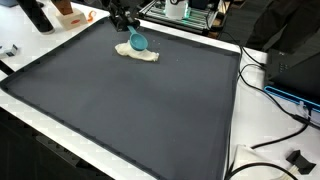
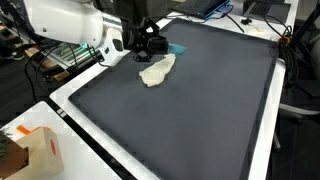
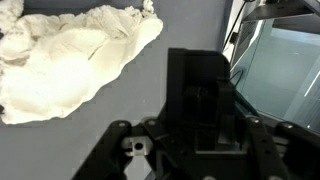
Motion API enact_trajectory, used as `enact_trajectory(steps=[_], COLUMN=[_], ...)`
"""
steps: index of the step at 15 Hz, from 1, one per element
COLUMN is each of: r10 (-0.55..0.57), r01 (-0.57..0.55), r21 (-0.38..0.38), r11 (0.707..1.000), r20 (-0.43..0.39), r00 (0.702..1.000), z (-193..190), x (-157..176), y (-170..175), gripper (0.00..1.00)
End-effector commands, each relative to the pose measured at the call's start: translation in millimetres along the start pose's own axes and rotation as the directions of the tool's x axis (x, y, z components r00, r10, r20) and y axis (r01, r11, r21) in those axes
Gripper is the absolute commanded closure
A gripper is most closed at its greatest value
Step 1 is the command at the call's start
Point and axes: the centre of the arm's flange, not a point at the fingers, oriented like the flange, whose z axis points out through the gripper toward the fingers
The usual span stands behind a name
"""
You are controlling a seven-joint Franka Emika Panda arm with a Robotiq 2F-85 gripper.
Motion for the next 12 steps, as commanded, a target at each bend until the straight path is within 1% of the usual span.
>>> enact_trajectory(steps=[1,7,9,12], r10=[0.033,0.056,0.063,0.073], r01=[-0.033,-0.06,-0.07,-0.09], r21=[0.004,-0.04,-0.073,-0.142], r11=[0.999,0.997,0.995,0.986], r20=[-0.052,-0.088,-0.098,-0.122], r00=[0.998,0.995,0.993,0.99], z=[-12.7,-29.4,-31.7,-34.6], x=[-4.3,-10.0,-12.6,-18.1], y=[7.6,10.6,10.0,6.0], gripper=[0.73,0.73,0.73,0.73])
